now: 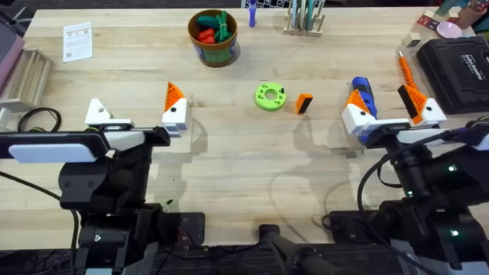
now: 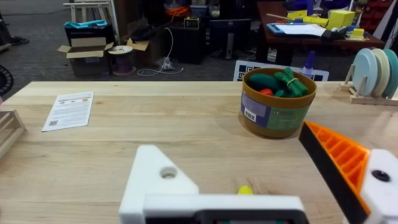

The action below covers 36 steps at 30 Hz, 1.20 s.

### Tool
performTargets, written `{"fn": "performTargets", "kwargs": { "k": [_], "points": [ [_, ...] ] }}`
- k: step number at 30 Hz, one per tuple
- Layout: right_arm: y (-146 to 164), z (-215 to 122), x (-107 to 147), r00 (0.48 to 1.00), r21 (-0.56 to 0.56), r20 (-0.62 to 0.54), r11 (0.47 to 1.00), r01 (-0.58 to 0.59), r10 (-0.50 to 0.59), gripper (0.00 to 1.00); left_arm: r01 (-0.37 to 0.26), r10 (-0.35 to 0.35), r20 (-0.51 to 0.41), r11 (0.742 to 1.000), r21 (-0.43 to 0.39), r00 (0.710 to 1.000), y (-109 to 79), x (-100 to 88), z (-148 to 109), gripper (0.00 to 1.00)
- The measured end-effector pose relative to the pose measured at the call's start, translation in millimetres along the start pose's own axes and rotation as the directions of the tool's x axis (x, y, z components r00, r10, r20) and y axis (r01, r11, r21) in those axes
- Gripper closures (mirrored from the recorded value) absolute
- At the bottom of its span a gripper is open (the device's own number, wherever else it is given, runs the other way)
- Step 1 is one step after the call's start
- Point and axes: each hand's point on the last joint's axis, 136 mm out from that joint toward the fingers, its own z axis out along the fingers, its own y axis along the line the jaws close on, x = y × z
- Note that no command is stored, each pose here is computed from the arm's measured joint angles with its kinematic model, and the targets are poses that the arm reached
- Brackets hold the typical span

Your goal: Pick up the gripper from the table and insert it into the empty holder that is missing its gripper. Then pick up a screw, insert it into the mounting hole, and use the screwdriver to tighten it. Finally, clean up the table by picking up the vegetable and placing it into the bucket.

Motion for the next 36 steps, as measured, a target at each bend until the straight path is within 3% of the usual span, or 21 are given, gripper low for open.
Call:
{"fn": "performTargets", "kwargs": {
  "k": [12, 16, 21, 28, 31, 36],
  "points": [
    [0, 0, -2, 1.0, 0.0, 0.007, 1.0, 0.0, 0.0, 0.01, 0.0, 0.0, 0.008, 1.0, -0.001, 1.0, 0.1, -2.0, 0, 0.015],
    [0, 0, -15, 0.998, 0.0, 0.06, 1.0, -0.003, 0.003, 0.01, 0.001, -0.001, 0.063, 1.0, -0.004, 0.998, 0.6, -15.6, -1, 0.016],
    [0, -4, -32, 0.995, -0.002, 0.095, 1.0, -0.016, 0.017, 0.01, 0.001, 0.0, 0.024, 1.0, -0.006, 1.0, 0.9, -20.2, -4, 0.016],
    [1, -35, -123, 0.974, -0.006, 0.227, 1.0, -0.016, 0.018, 0.011, -0.006, 0.006, 0.0, 0.999, -0.031, 1.0, 4.6, -90.0, -26, 0.016],
    [2, -40, -139, 0.988, -0.008, 0.155, 1.0, -0.019, 0.02, 0.01, -0.024, 0.022, -0.07, 0.999, -0.037, 0.997, 5.5, -111.3, -27, 0.016],
    [2, -35, -139, 0.997, -0.004, -0.074, 1.0, -0.026, 0.025, 0.01, -0.049, 0.039, -0.272, 0.998, -0.03, 0.962, 5.4, -115.4, -13, 0.015]
  ]
}}
